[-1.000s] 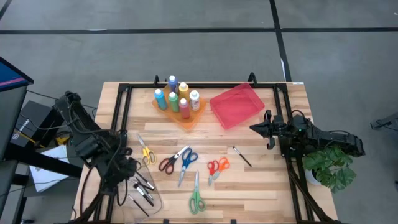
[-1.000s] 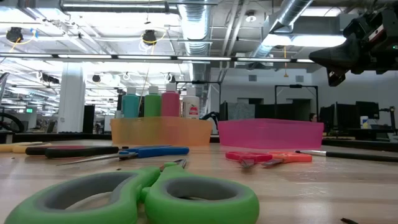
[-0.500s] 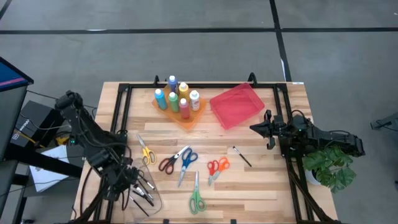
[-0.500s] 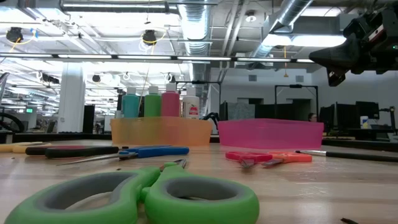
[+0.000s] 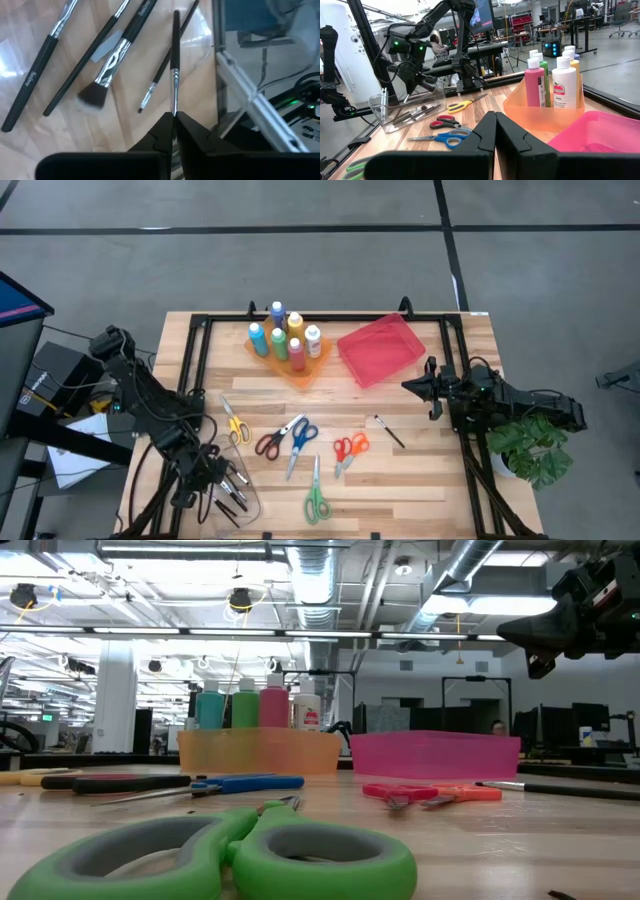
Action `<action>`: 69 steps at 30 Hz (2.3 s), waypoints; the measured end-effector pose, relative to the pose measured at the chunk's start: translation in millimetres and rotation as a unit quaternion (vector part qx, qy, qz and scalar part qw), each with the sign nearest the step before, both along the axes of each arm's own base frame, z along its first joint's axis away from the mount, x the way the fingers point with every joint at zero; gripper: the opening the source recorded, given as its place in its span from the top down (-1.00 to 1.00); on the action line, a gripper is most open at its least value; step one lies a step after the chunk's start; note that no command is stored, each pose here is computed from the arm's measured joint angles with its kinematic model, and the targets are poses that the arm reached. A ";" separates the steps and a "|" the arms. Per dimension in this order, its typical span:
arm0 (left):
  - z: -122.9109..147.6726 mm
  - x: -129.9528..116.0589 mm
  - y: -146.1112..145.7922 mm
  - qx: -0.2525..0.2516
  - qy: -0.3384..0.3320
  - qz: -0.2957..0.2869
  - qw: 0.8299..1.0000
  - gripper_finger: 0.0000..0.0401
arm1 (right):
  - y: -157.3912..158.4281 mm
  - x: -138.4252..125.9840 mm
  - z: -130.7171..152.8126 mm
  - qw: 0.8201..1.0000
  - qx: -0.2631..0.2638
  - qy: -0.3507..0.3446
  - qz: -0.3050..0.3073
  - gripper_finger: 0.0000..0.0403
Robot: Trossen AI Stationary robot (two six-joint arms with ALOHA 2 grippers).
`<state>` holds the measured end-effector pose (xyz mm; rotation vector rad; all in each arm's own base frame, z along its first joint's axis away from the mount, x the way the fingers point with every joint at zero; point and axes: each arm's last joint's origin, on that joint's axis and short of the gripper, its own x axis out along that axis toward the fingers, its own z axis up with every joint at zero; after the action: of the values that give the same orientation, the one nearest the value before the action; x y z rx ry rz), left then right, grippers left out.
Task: Pick & Place Paint Supplies
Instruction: Put the makeup brush into the transparent bin
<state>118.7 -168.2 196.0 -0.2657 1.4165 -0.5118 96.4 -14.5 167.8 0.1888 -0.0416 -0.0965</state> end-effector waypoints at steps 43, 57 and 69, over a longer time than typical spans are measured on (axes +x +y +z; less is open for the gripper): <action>88.8 44.7 58.2 -0.034 -0.533 0.146 0.832 0.97 | 0.0 0.0 -0.1 1.000 0.000 0.000 0.000 1.00; 59.1 160.2 138.4 0.152 -0.596 0.188 0.766 1.00 | 0.0 0.0 -0.1 1.000 0.000 0.000 0.000 1.00; 15.8 274.2 164.6 0.178 -0.531 0.189 0.807 1.00 | 0.0 0.0 0.0 1.000 0.000 0.000 0.000 1.00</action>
<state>392.9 -3.6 211.8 0.0677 0.3070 -0.0008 96.4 -14.4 167.8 0.1888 -0.0415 -0.0962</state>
